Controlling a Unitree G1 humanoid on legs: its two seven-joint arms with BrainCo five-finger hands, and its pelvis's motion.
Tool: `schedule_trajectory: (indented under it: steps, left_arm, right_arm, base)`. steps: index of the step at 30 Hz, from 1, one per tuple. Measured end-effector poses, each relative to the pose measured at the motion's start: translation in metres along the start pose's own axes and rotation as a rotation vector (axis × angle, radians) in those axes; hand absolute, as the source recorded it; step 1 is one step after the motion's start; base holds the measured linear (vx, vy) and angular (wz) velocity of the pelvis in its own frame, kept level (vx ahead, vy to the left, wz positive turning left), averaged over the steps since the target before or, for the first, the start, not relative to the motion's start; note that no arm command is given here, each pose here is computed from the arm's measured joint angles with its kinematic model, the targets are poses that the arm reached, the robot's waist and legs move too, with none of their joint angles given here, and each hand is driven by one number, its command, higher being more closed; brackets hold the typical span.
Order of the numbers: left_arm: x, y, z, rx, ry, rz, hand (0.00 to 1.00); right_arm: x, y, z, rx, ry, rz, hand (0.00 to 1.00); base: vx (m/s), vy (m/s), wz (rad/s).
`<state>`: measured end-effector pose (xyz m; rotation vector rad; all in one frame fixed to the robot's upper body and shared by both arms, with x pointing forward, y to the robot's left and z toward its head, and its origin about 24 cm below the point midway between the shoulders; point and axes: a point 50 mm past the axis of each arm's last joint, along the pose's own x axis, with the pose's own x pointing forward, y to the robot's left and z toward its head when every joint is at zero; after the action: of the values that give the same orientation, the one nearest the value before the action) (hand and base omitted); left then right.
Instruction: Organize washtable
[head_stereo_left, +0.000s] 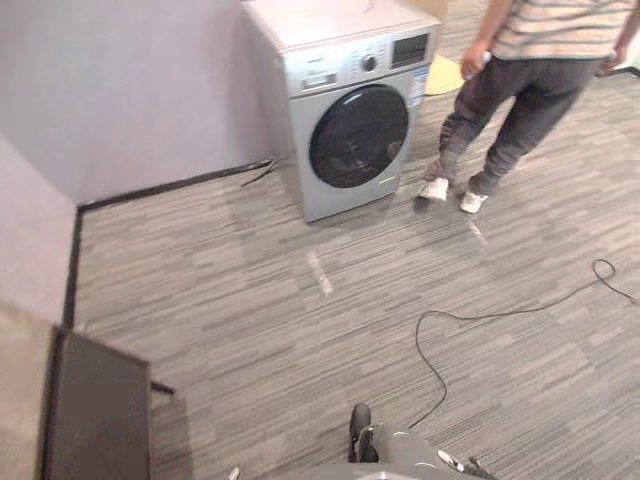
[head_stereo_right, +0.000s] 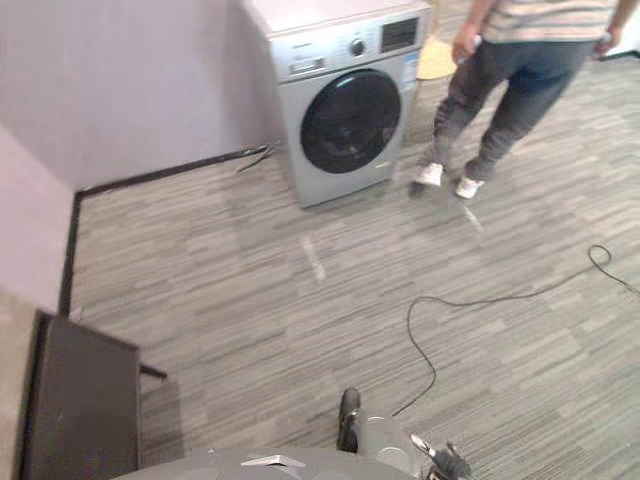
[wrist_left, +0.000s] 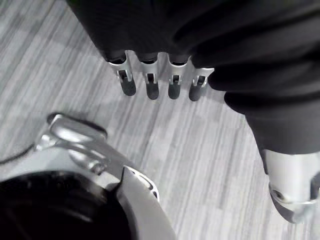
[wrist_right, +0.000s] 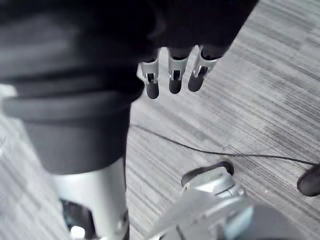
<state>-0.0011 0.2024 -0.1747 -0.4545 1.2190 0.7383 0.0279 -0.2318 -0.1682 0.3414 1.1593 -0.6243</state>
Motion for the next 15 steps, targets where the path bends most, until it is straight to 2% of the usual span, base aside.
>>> schedule_trajectory:
  steps: [3, 7, 10, 12, 15]
  left_arm:
    - [-0.002, 0.002, -0.009, -0.104, 0.021, 0.018, 0.00]
    - [-0.002, 0.008, 0.003, -0.076, -0.026, 0.014, 0.00]
    - [-0.003, 0.005, 0.000, -0.021, -0.026, -0.009, 0.00]
    - [-0.005, 0.002, -0.009, 0.000, -0.014, -0.015, 0.00]
    - [-0.006, 0.016, -0.010, 0.003, -0.019, 0.023, 0.00]
  right_arm:
    - [-0.003, -0.005, -0.006, 0.036, -0.002, -0.017, 0.00]
    - [0.000, 0.014, 0.000, 0.074, -0.019, 0.021, 0.00]
    - [0.002, 0.031, 0.011, 0.058, -0.036, 0.066, 0.00]
    - [0.003, 0.029, 0.017, 0.051, -0.051, 0.062, 0.00]
    - [0.001, 0.027, 0.002, 0.051, -0.012, 0.056, 0.00]
  base:
    - [0.03, -0.364, -1.11]
    - [-0.23, -0.252, -1.60]
    - [-0.38, -0.021, -1.22]
    - [-0.35, 0.121, -1.09]
    - [0.45, 0.002, -0.73]
